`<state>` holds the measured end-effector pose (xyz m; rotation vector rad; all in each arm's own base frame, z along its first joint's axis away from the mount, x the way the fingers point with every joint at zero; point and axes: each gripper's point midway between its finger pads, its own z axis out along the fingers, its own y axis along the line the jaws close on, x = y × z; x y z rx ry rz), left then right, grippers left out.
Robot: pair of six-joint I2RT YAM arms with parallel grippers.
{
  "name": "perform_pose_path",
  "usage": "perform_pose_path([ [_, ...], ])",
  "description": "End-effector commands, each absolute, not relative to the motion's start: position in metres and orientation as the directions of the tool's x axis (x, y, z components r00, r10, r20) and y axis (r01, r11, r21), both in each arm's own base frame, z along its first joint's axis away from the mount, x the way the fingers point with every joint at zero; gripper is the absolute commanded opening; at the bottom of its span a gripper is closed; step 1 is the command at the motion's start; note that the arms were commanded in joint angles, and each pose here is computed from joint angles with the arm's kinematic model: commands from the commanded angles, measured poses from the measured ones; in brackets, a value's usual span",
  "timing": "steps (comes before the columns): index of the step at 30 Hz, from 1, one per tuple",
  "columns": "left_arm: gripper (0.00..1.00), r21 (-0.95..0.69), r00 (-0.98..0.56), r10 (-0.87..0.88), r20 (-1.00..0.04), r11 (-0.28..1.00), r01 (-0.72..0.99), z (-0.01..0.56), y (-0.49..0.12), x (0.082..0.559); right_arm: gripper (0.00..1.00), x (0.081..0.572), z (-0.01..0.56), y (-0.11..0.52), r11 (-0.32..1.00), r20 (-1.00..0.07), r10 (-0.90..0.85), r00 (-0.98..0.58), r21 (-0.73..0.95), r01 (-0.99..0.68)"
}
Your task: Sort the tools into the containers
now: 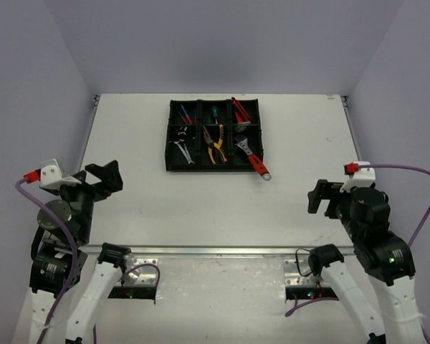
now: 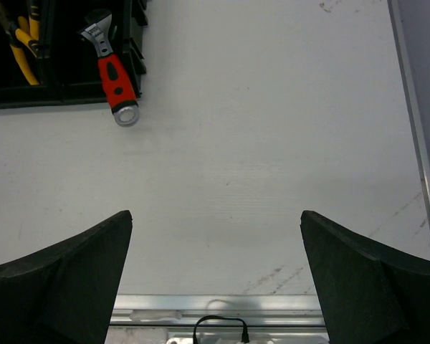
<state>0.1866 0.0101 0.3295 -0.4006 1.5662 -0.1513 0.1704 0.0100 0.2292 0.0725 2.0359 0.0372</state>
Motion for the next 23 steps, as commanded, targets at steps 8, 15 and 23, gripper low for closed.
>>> perform_pose_path([
  [8, 1.00, -0.319, 0.004, -0.323, -0.947, 0.935, -0.154, 0.325, 0.009, 0.194, 0.99, 0.177, 0.234, -0.004, 0.995, -0.923, 0.061, -0.380, 0.025, 0.099],
  [15, 1.00, -0.323, 0.014, -0.324, -0.946, 0.934, -0.151, 0.323, 0.008, 0.196, 0.99, 0.180, 0.230, -0.007, 0.992, -0.922, 0.065, -0.381, 0.020, 0.121],
  [23, 1.00, -0.321, 0.010, -0.323, -0.946, 0.936, -0.147, 0.310, 0.006, 0.205, 0.99, 0.187, 0.219, -0.007, 0.990, -0.912, 0.075, -0.403, 0.019, 0.141],
])
